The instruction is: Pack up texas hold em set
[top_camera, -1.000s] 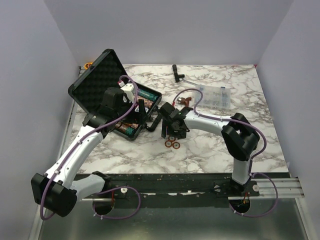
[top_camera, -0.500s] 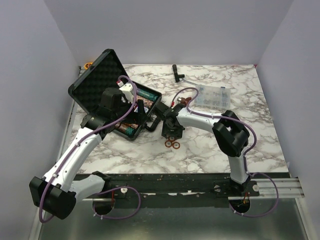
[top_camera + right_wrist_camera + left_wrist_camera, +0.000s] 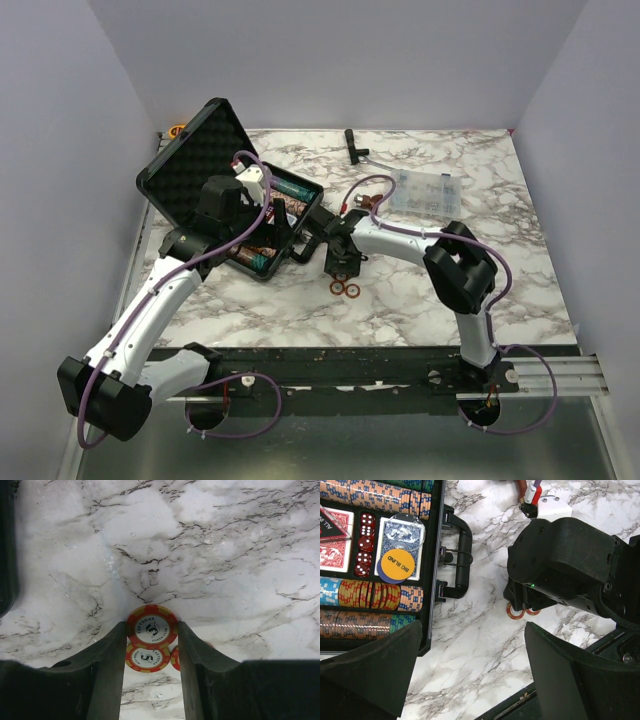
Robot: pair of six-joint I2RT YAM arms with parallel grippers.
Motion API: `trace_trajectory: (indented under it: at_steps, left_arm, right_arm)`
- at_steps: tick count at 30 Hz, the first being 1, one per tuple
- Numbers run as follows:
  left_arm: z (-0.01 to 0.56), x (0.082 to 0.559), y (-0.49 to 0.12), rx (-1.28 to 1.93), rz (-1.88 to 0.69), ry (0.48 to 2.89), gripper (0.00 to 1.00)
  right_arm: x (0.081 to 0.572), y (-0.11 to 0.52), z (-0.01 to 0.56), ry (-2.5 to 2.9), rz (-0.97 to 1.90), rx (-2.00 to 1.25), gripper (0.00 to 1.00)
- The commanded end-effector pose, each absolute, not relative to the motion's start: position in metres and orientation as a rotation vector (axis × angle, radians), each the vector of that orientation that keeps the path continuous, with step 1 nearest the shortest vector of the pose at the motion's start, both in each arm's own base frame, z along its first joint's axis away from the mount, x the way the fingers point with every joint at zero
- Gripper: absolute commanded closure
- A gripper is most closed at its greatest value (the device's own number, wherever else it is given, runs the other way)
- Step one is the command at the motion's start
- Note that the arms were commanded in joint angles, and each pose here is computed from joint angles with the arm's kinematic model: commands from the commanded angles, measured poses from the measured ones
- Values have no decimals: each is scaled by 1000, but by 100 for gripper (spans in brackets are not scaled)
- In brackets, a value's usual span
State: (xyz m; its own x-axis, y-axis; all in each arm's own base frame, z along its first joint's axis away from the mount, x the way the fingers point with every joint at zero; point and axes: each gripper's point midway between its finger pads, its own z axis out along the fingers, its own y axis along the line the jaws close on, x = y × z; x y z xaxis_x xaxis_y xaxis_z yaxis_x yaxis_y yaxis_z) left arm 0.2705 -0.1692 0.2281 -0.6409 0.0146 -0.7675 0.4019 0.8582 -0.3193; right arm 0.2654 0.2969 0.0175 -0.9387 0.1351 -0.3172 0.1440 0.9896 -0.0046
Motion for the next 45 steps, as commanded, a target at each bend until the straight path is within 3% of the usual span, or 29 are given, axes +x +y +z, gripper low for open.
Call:
trace_trajectory:
  at_steps: [1,13,32,35,43,45]
  left_arm:
    - [223,271,-168,302,-596,2218,17]
    - [204,274,-194,218,-847,2303,17]
    - [175,282,-245,-69,-1606,2403,18]
    - [171,280,-257,-59,-1619,2431,21]
    - [158,281,-279,-23,-1568,2512,43]
    - [154,280,-282,0,-1547,2534,45]
  right_arm:
    - [264,287,5,2777,-80,196,72]
    - [283,292,39,2575,142,134,88]
    - [274,305,109,2207,627,-227,90]
    - [263,306,119,2138,711,-311,90]
    - [249,301,133,2033,770,-407,91]
    - [247,301,134,2019,771,-438,91]
